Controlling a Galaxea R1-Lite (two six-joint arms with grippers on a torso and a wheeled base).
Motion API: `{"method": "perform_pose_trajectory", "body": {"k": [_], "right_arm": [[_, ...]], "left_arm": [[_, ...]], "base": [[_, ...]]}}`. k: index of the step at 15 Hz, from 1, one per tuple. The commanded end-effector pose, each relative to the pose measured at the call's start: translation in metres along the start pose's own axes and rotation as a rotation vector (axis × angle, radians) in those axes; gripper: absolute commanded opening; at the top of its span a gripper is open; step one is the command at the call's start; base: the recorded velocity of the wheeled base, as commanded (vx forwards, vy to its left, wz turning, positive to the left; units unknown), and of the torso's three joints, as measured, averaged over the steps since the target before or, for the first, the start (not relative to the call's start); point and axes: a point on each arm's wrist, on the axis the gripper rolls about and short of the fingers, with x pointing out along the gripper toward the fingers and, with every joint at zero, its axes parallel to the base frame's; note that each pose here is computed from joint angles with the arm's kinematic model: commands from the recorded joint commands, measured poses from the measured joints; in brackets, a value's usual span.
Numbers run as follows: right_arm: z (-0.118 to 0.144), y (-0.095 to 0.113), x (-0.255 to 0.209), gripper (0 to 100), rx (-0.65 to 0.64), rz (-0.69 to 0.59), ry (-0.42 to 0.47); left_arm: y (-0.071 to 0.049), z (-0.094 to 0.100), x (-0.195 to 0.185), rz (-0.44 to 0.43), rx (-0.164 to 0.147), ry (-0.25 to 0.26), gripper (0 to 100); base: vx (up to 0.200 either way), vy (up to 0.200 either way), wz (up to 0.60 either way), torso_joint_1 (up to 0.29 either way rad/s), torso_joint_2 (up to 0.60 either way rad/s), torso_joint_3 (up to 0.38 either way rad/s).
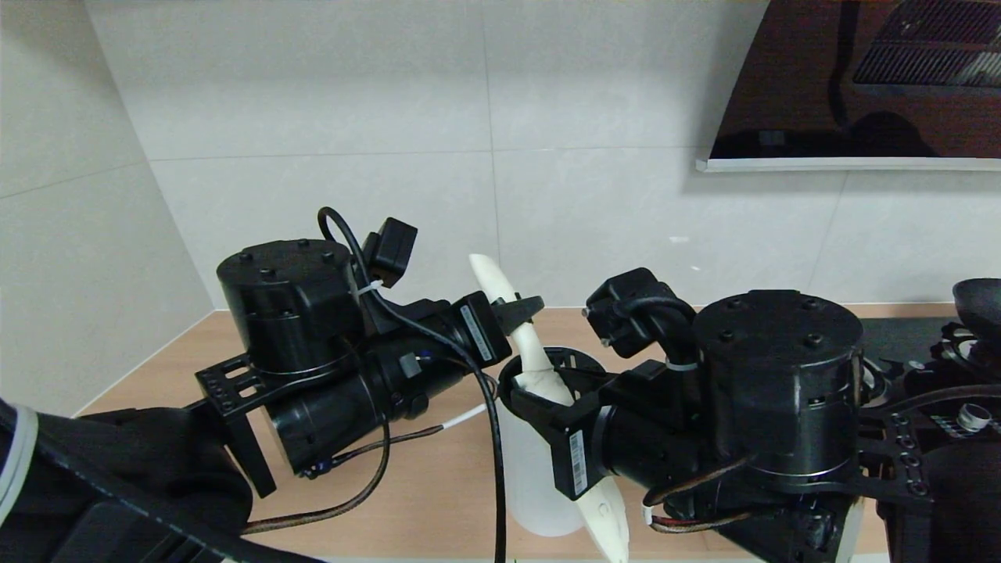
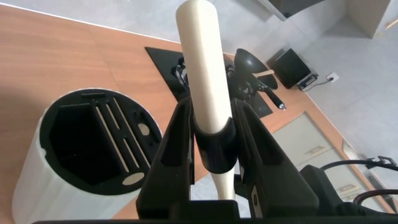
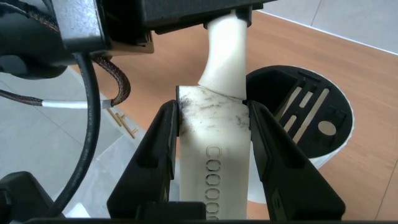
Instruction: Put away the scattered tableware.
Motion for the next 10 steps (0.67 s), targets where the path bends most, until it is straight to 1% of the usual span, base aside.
{"method": "perform_pose_trajectory", "body": {"k": [1,3,4,5,7,9,10], "right_arm": [[0.001,0.0,0.0,0,0.001,0.0,-0.004],[0.0,0.0,0.0,0,0.0,0.0,-0.001],[0.0,0.0,0.0,100,0.0,-0.002,-0.001],[0.0,0.0,0.0,100,0.0,-0.002,-0.001],[0.001,0.0,-0.001,100,0.0,0.0,-0.002],[0.001,-0.001,-0.002,100,0.001,-0.003,-0.004],[0.003,-0.002,-0.004,100,0.004,-0.006,-0.012]], "left_arm": [[-0.001,0.001,-0.001,-0.002,0.0,-0.001,0],[-0.001,0.001,0.0,0.0,0.002,-0.001,0],[-0.002,0.002,0.0,0.001,0.001,0.0,0],[-0.002,0.002,-0.001,0.002,0.001,0.001,0],[-0.008,0.002,-0.001,-0.005,0.003,0.005,0],[-0.012,0.007,-0.003,0.016,0.004,-0.007,0],[-0.014,0.01,-0.003,0.028,0.006,-0.021,0]], "base": [[0.0,0.0,0.0,0.0,0.0,0.0],[0.0,0.0,0.0,0.0,0.0,0.0],[0.0,0.0,0.0,0.0,0.0,0.0],[0.0,0.0,0.0,0.0,0.0,0.0],[0.0,0.0,0.0,0.0,0.0,0.0],[0.0,0.0,0.0,0.0,0.0,0.0],[0.0,0.0,0.0,0.0,0.0,0.0]]}}
